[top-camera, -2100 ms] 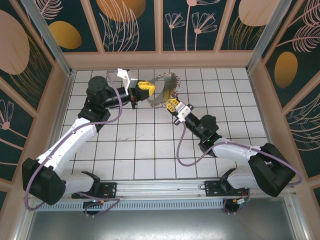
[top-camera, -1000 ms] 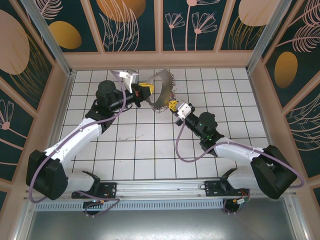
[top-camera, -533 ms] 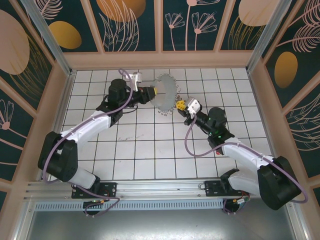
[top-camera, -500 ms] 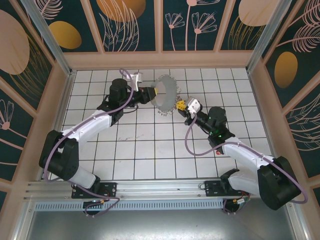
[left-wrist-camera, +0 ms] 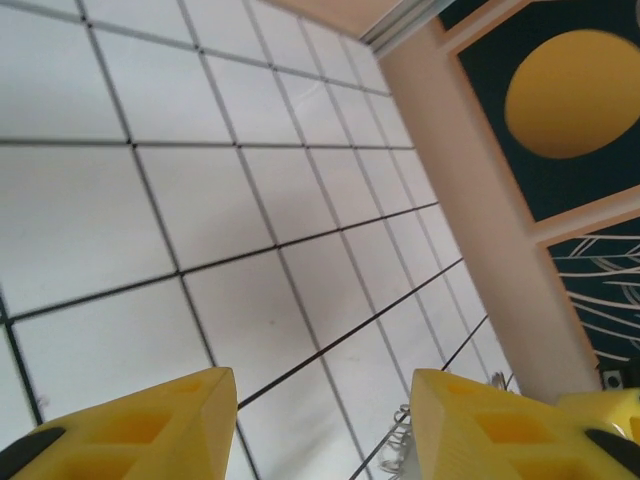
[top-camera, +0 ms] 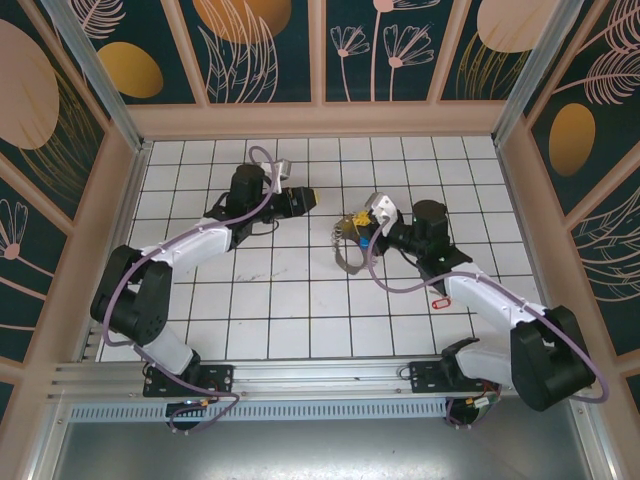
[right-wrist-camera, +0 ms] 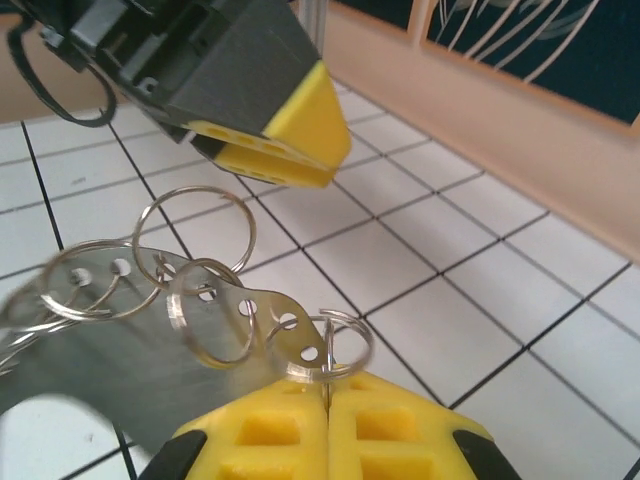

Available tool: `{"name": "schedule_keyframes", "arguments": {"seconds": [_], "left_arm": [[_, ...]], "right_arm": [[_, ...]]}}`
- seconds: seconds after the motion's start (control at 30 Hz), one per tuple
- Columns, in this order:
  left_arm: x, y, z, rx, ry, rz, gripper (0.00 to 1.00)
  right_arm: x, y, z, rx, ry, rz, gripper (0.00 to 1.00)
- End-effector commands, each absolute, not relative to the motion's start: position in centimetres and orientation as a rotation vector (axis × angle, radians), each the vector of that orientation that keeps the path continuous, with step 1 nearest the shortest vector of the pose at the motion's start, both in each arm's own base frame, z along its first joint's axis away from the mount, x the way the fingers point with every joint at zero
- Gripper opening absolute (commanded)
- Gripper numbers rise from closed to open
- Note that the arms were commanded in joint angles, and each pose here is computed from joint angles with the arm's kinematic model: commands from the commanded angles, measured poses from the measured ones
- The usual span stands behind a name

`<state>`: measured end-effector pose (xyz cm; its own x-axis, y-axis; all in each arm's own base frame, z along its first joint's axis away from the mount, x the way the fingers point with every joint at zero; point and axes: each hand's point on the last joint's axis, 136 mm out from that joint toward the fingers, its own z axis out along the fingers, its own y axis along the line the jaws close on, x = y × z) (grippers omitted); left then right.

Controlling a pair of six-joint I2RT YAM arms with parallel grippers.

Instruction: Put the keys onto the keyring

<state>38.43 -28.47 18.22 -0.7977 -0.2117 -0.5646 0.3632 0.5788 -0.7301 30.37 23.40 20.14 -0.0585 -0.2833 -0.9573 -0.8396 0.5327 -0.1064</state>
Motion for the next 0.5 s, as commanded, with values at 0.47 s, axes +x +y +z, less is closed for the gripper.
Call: {"name": "schedule_keyframes", "arguments": {"seconds": [0.47], "left_arm": [[38.9, -25.8, 17.8, 0.110, 2.070, -1.027, 0.47]], "right_arm": [[30.3, 26.7, 15.5, -1.422, 1.537, 0.053, 0.00]]}}
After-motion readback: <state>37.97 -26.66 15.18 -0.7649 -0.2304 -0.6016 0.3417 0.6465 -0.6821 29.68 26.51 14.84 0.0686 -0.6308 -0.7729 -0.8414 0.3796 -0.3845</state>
